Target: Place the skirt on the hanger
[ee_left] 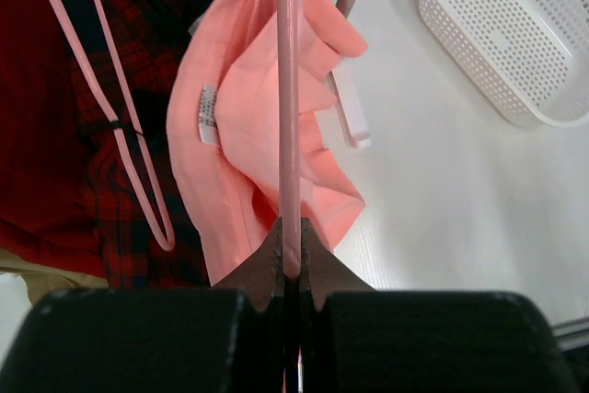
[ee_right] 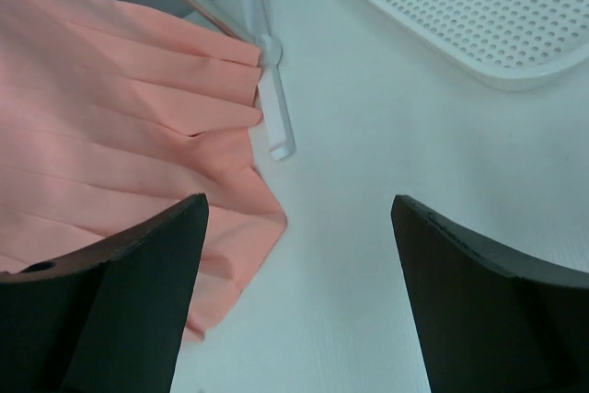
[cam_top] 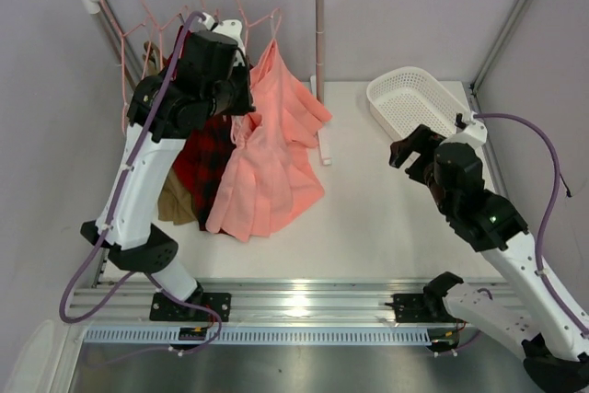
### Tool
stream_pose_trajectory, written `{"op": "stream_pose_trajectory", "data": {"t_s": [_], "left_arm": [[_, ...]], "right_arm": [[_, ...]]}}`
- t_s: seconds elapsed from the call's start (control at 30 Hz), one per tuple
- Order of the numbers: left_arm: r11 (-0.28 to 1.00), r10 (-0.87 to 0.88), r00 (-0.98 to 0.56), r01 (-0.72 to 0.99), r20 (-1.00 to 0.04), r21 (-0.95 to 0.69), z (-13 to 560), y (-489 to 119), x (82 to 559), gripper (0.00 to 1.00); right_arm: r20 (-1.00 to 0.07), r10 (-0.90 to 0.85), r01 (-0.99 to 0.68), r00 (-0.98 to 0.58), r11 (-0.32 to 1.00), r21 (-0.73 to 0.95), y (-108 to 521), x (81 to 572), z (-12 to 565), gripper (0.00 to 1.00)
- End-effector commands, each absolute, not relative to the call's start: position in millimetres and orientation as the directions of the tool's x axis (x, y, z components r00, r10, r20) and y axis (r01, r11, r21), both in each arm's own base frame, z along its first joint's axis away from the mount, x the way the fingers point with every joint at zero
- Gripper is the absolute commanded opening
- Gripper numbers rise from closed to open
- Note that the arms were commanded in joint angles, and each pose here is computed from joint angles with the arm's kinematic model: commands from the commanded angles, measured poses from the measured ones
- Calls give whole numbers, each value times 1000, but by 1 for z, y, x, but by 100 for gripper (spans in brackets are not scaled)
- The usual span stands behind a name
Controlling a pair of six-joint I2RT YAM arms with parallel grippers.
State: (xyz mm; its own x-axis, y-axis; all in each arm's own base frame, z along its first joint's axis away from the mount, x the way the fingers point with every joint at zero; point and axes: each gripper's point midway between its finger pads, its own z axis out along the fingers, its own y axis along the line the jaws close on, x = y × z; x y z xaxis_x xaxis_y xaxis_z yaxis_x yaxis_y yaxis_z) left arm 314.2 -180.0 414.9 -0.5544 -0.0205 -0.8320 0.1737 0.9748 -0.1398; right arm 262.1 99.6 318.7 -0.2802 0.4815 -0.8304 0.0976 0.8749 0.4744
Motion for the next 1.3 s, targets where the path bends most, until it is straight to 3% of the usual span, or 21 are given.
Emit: {"op": "stream_pose_trajectory", "data": {"t_s": [0.0, 0.63, 0.8, 1.0, 1.27], "left_arm": [[976, -75, -447, 150, -892, -157, 449, -172, 335, 0], [937, -298, -332, 80, -895, -341, 472, -192, 391, 0], [957, -230, -315, 99, -921, -273, 465, -199, 410, 0], [993, -41, -309, 88, -950, -72, 439, -195, 441, 0], [991, -98, -277, 62, -956, -119, 443, -179, 463, 0]], "right_arm": [[-800, 472, -7, -370, 860, 510, 116, 267, 312, 87], [-768, 484, 15, -420, 849, 528, 102, 273, 288, 90], [-762, 480, -1, -435, 846, 533, 106, 274, 287, 90], [-754, 482, 10, -446, 845, 534, 105, 271, 280, 90], [-732, 510, 0, -451, 820, 572, 110, 269, 274, 90]]}}
